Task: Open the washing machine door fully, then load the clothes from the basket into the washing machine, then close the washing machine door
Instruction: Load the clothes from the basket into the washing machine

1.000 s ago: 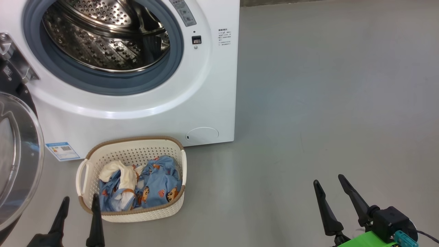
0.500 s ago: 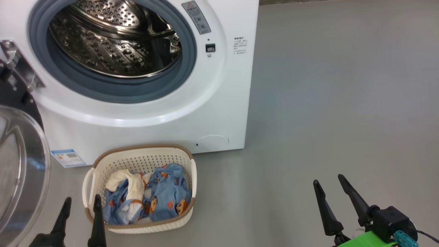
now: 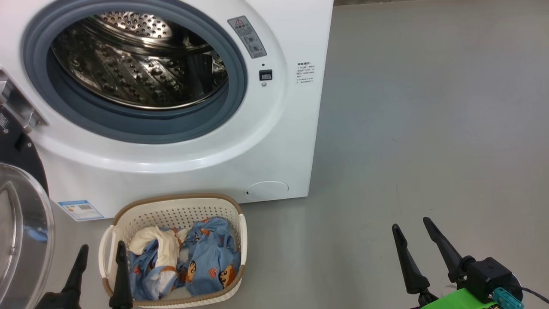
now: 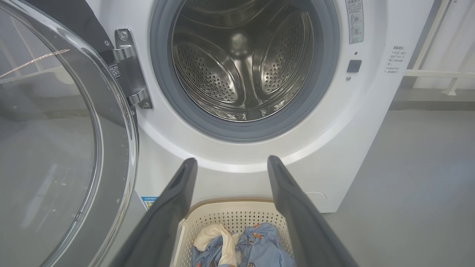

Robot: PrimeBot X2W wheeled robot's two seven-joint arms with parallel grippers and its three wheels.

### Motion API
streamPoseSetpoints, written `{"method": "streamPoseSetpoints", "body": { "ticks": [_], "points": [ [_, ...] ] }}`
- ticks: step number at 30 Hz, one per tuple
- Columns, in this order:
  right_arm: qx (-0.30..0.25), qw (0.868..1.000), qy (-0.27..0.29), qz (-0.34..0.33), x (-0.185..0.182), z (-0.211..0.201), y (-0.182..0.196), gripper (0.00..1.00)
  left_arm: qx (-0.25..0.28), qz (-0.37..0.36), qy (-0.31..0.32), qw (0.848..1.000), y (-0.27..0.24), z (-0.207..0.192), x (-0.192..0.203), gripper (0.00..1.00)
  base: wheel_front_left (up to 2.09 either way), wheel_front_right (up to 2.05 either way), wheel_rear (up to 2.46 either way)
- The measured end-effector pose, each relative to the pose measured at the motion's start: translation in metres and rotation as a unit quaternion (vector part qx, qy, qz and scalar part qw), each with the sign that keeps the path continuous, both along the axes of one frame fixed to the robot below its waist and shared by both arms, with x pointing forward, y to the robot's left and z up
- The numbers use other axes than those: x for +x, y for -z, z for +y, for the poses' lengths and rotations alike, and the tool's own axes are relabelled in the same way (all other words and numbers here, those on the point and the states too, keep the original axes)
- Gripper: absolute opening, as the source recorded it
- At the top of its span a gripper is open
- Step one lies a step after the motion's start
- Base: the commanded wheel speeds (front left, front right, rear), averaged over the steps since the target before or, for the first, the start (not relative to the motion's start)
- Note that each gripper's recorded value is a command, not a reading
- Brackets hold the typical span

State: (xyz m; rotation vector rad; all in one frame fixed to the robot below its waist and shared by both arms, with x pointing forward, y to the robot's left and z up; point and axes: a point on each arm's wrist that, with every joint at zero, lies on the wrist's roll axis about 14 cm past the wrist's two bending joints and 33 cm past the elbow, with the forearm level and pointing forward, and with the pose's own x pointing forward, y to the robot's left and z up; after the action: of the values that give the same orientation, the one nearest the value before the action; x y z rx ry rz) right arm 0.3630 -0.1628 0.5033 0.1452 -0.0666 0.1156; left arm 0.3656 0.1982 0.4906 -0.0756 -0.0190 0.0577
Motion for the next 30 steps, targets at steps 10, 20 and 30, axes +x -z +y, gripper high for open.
{"method": "streamPoseSetpoints", "body": {
  "ticks": [10, 20, 30],
  "points": [
    [0.000, 1.000, -0.001, 0.004, 0.001, 0.000, 0.002, 1.00, -0.008, 0.004, -0.004, 1.000, 0.004, 0.002, 0.000, 1.00, 0.00, 0.00, 0.00],
    [0.000, 1.000, -0.002, 0.017, 0.006, 0.001, 0.011, 1.00, -0.012, 0.009, 0.000, 1.000, 0.009, -0.001, 0.007, 1.00, 0.00, 0.00, 0.00],
    [-0.002, 1.000, -0.007, 0.029, 0.023, 0.005, 0.022, 1.00, -0.016, 0.025, 0.014, 0.999, 0.023, -0.009, 0.025, 1.00, 0.00, 0.00, 0.00]
  ]
}}
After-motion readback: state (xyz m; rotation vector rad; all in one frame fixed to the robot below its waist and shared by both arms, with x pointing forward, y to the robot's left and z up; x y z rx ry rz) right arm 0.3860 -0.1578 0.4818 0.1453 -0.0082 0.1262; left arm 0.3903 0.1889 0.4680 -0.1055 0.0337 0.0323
